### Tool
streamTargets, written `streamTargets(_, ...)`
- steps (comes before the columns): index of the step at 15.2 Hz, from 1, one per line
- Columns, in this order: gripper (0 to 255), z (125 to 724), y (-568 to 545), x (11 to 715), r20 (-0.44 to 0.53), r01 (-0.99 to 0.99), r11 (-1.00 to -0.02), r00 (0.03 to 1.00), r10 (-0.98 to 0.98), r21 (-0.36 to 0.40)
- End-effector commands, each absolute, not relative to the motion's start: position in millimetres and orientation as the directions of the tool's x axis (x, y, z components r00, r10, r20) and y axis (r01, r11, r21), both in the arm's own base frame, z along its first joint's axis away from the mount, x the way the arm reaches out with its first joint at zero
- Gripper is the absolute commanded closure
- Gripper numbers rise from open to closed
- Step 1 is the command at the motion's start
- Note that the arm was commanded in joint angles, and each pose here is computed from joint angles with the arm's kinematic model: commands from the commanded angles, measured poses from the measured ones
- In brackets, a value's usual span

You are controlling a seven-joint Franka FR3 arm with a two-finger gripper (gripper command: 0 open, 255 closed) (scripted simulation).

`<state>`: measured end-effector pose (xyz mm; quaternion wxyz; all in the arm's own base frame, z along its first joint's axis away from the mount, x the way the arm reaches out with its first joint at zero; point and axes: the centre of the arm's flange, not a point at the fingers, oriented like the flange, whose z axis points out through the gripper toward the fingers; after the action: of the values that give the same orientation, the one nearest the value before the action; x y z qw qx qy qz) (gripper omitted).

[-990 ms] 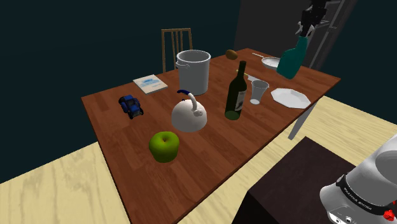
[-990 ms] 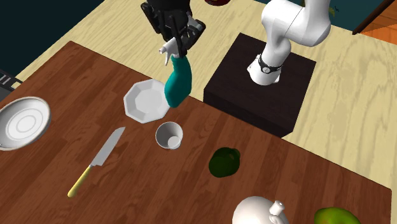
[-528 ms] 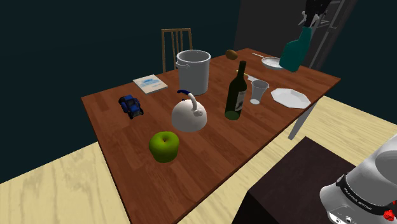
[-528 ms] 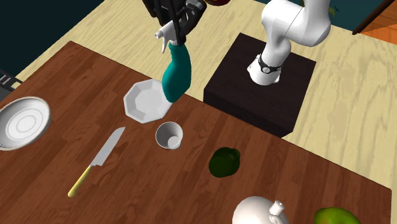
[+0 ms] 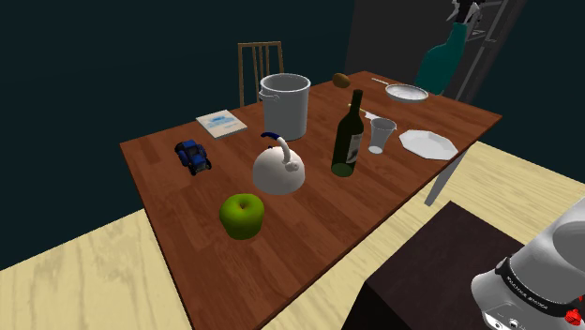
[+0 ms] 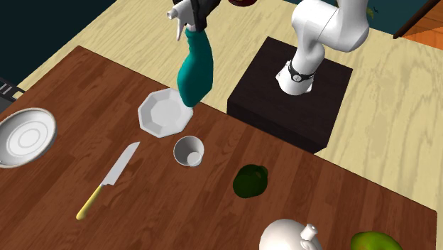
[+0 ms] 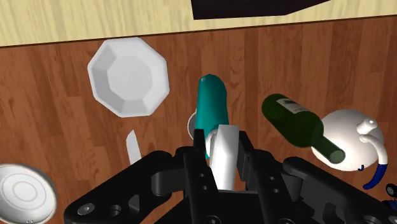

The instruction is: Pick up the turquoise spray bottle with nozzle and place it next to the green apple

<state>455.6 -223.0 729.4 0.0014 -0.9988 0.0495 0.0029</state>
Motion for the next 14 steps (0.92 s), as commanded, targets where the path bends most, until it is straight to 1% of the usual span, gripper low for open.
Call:
streamTargets(1,255,731.2,-210.3,456.1,-0.006,-0.099,-0.995,0.995,-0.099,-0.003)
streamTargets(14,255,697.2,-42.1,453.3,-0.006,-0.099,-0.995,0.995,-0.099,-0.003)
